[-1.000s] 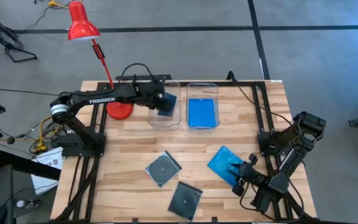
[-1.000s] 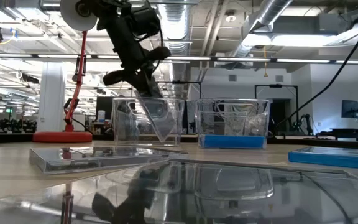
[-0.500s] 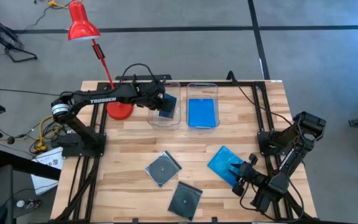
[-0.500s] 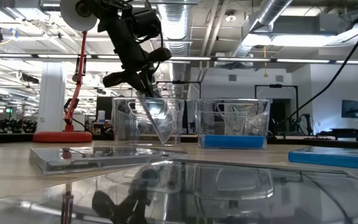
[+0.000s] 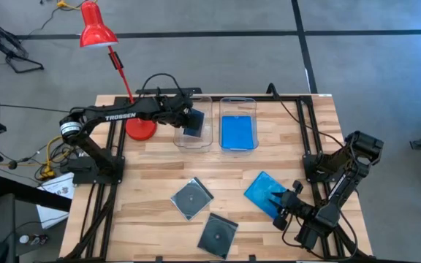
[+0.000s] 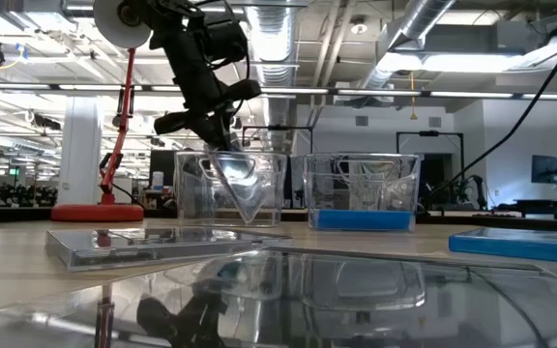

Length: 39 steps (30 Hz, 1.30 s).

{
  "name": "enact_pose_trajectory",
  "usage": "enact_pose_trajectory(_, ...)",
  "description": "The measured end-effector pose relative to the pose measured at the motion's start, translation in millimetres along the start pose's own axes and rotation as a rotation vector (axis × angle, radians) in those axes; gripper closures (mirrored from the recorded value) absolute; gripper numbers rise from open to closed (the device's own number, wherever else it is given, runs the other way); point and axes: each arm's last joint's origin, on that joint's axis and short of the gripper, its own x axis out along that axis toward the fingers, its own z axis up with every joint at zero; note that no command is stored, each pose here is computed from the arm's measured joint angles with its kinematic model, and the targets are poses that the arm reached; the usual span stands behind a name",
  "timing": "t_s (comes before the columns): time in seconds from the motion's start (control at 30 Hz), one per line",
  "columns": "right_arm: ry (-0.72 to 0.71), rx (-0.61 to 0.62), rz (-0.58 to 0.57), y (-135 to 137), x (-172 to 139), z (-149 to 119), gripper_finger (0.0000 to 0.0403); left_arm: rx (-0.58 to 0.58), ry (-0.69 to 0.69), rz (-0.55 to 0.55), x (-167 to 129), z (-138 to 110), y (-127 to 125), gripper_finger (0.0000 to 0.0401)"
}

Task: Pick & place jewel cases by type
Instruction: Put the top right black cd case into the left transparent bin

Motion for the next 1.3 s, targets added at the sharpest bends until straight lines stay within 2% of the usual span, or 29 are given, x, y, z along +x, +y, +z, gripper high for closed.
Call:
enact_pose_trajectory(0.53,0.000,0.001,0.000,0.1,0.0,0.0,0.0285,0.000,0.034,-0.058,0.4,-0.1,-2.9,0.0364)
enact_pose_trajectory(1.0,0.000,0.000,0.000,0.1,0.0,0.0,0.0285,0.004,0.040,-0.061,0.5,-0.5,-2.8,0.0362)
enact_pose_trajectory(1.1,0.000,0.001,0.000,0.1,0.1,0.1,0.0285,0.002,0.037,-0.059,1.0,0.5,-2.0,0.0345)
enact_pose_trajectory(1.3,0.000,0.000,0.000,0.1,0.1,0.1,0.0285,0.007,0.037,-0.058,1.3,1.0,-1.3,0.0280)
